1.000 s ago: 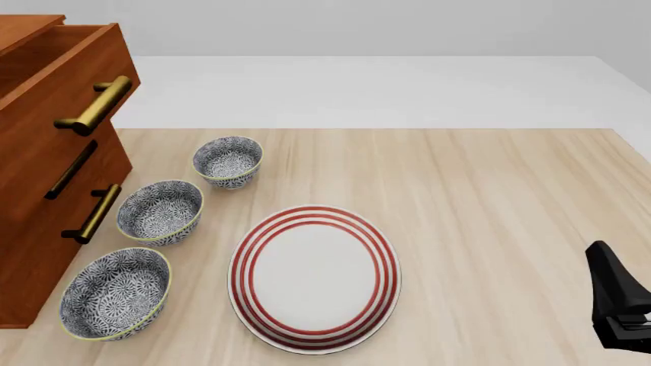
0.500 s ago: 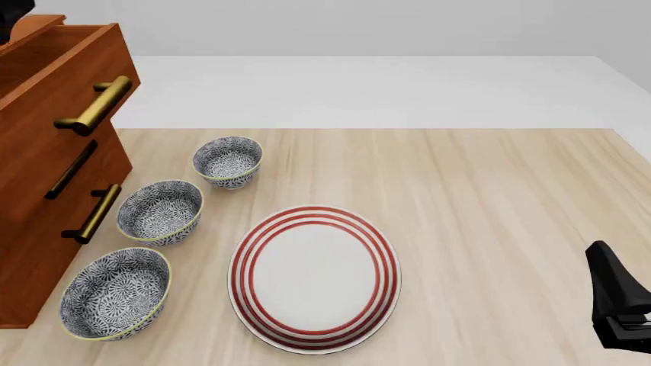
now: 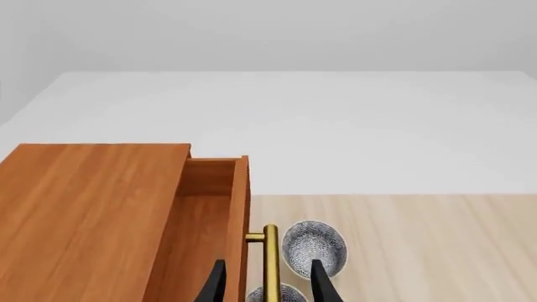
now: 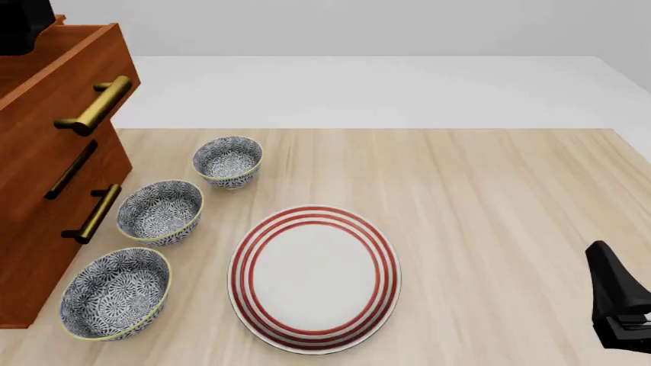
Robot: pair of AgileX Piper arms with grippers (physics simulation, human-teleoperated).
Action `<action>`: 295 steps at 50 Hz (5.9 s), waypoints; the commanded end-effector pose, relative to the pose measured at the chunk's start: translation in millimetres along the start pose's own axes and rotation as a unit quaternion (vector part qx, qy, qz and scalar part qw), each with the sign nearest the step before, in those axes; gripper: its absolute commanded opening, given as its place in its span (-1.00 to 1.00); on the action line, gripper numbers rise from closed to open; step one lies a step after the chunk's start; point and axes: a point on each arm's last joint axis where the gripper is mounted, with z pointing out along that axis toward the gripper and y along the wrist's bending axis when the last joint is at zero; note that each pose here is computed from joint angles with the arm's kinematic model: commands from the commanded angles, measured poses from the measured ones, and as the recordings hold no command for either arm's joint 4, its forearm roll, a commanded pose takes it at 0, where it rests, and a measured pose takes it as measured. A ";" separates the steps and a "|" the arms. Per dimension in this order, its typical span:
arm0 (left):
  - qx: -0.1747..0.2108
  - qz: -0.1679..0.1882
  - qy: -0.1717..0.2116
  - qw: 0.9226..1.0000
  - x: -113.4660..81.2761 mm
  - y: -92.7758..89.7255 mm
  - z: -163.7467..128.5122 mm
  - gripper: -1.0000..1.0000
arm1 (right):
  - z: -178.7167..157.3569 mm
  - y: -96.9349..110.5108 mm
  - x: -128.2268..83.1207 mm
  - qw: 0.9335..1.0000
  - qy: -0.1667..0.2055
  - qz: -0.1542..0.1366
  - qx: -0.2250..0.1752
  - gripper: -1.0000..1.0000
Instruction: Open the top drawer of the cabinet.
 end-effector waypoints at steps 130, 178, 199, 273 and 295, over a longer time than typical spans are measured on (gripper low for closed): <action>-0.036 -0.025 0.079 0.996 54.1 19.2 74.8 1.00 | 0.0 0.0 0.0 1.000 0.000 0.000 0.000 1.00; -0.038 -0.040 0.100 0.993 75.1 20.0 92.0 1.00 | 0.0 0.0 0.0 1.000 0.000 0.000 0.000 1.00; -0.034 -0.049 0.109 0.992 81.7 17.2 92.4 1.00 | 0.0 0.0 0.0 1.000 0.000 0.000 0.000 1.00; 0.003 -0.043 0.186 0.982 75.3 -8.0 125.5 1.00 | 0.0 0.0 0.0 1.000 0.000 0.000 0.000 1.00; 0.020 -0.033 0.188 0.981 73.1 -18.3 118.5 1.00 | 0.0 0.0 0.0 1.000 0.000 0.000 0.000 1.00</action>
